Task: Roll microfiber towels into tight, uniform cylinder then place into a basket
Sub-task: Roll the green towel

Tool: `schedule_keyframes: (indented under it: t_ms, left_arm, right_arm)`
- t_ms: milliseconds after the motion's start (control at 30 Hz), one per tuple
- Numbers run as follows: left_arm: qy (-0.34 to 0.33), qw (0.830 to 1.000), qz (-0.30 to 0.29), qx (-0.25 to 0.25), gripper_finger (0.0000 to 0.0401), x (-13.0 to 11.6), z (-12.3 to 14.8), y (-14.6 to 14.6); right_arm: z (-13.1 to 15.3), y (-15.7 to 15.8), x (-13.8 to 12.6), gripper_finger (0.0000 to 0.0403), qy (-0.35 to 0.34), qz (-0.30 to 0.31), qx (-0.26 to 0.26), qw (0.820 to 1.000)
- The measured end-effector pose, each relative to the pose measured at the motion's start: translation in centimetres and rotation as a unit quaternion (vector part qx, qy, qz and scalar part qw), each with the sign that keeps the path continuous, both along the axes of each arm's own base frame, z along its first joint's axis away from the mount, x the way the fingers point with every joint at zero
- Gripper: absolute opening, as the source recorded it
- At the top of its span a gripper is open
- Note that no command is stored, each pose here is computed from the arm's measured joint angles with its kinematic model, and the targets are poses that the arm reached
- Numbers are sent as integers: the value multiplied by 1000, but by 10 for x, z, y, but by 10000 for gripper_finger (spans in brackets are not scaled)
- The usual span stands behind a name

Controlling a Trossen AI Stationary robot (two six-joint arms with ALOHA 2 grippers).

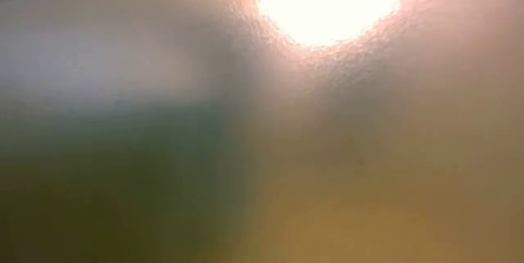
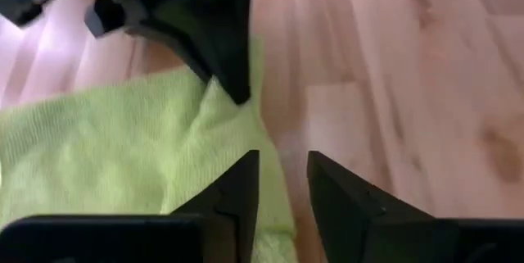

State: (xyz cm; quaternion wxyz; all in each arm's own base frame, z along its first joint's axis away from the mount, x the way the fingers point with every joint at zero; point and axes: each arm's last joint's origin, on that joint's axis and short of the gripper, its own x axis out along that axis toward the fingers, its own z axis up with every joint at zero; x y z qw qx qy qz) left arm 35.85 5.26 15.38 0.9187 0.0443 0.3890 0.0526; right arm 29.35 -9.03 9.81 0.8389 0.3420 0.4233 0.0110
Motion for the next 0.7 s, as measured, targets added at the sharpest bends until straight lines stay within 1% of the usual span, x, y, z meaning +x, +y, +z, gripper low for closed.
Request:
schedule_keyframes:
  t_ms: [100, 233, 300, 433, 500, 567, 633, 700]
  left_arm:
    - [7, 1000, 8, 11, 118, 3, -9, 2]
    - [20, 998, 50, 31, 153, 3, -19, 8]
    - [25, 997, 64, 25, 169, 3, -24, 11]
    - [61, 995, 81, 13, 189, -2, -31, 15]
    - [77, 993, 94, -7, 189, -5, -36, 15]
    - [78, 991, 104, -33, 179, -6, -35, 14]
    - [77, 990, 105, -47, 157, -5, -37, 13]
    - [74, 991, 101, -50, 125, -4, -37, 10]
  right_arm:
    - [0, 0, 0, 7, 0, -1, 0, 1000]
    - [0, 0, 0, 7, -1, -1, 0, 1000]
    - [0, 0, 0, 7, -1, 0, 0, 1000]
    - [0, 0, 0, 7, -1, 0, -1, 1000]
    - [0, 0, 0, 7, -3, -1, -2, 1000]
    - [0, 0, 0, 7, -3, -1, -3, 1000]
    - [0, 0, 1, 7, -3, -1, -3, 1000]
    - [0, 0, 1, 7, -5, 1, -5, 1000]
